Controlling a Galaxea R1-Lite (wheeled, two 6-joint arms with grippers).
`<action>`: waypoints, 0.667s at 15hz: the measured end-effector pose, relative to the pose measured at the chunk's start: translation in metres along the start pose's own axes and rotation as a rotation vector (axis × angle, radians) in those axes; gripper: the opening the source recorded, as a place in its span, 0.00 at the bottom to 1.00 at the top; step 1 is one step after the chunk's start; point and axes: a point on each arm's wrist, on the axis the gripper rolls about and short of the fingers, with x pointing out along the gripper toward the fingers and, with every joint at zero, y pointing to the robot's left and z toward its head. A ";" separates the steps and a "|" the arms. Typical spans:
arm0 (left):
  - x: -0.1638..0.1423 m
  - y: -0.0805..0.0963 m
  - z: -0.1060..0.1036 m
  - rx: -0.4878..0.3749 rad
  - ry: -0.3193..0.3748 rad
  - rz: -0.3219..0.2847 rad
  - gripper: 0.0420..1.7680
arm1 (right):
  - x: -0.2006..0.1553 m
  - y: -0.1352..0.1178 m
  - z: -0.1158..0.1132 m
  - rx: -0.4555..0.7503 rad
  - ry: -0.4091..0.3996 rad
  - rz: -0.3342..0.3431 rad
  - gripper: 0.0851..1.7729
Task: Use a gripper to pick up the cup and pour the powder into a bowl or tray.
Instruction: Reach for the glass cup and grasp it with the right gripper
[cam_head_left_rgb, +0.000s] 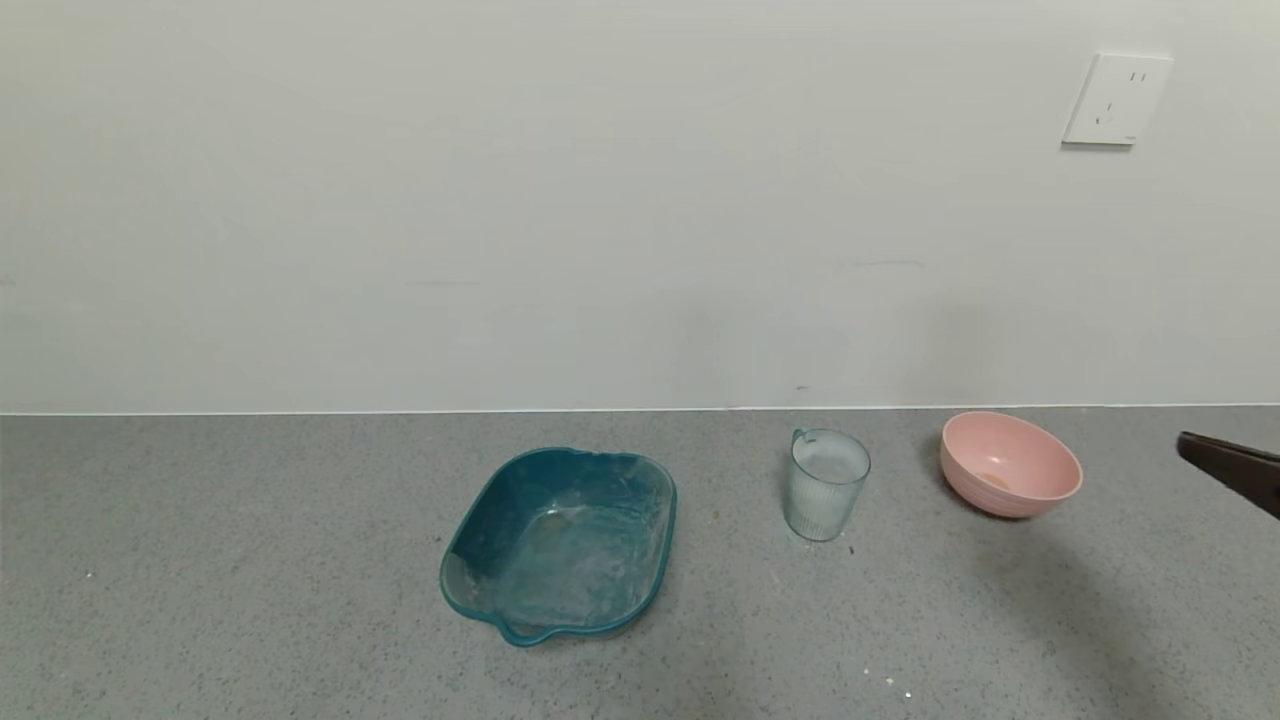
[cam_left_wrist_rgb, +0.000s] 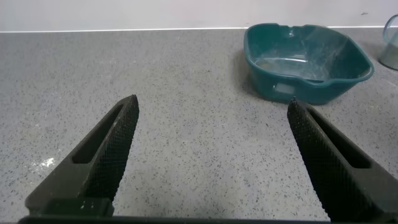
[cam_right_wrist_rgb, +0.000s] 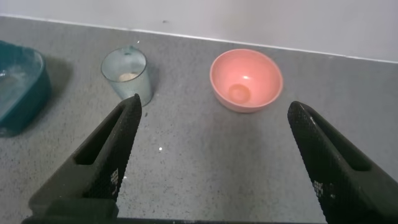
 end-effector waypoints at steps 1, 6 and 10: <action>0.000 0.000 0.000 0.000 0.000 0.000 0.97 | 0.014 0.003 -0.002 -0.006 0.027 0.025 0.96; 0.000 0.000 0.000 0.000 0.000 0.001 0.97 | 0.067 0.022 -0.028 -0.035 0.211 0.121 0.96; 0.000 0.000 0.000 0.000 0.000 0.001 0.97 | 0.099 0.036 -0.042 -0.063 0.265 0.138 0.96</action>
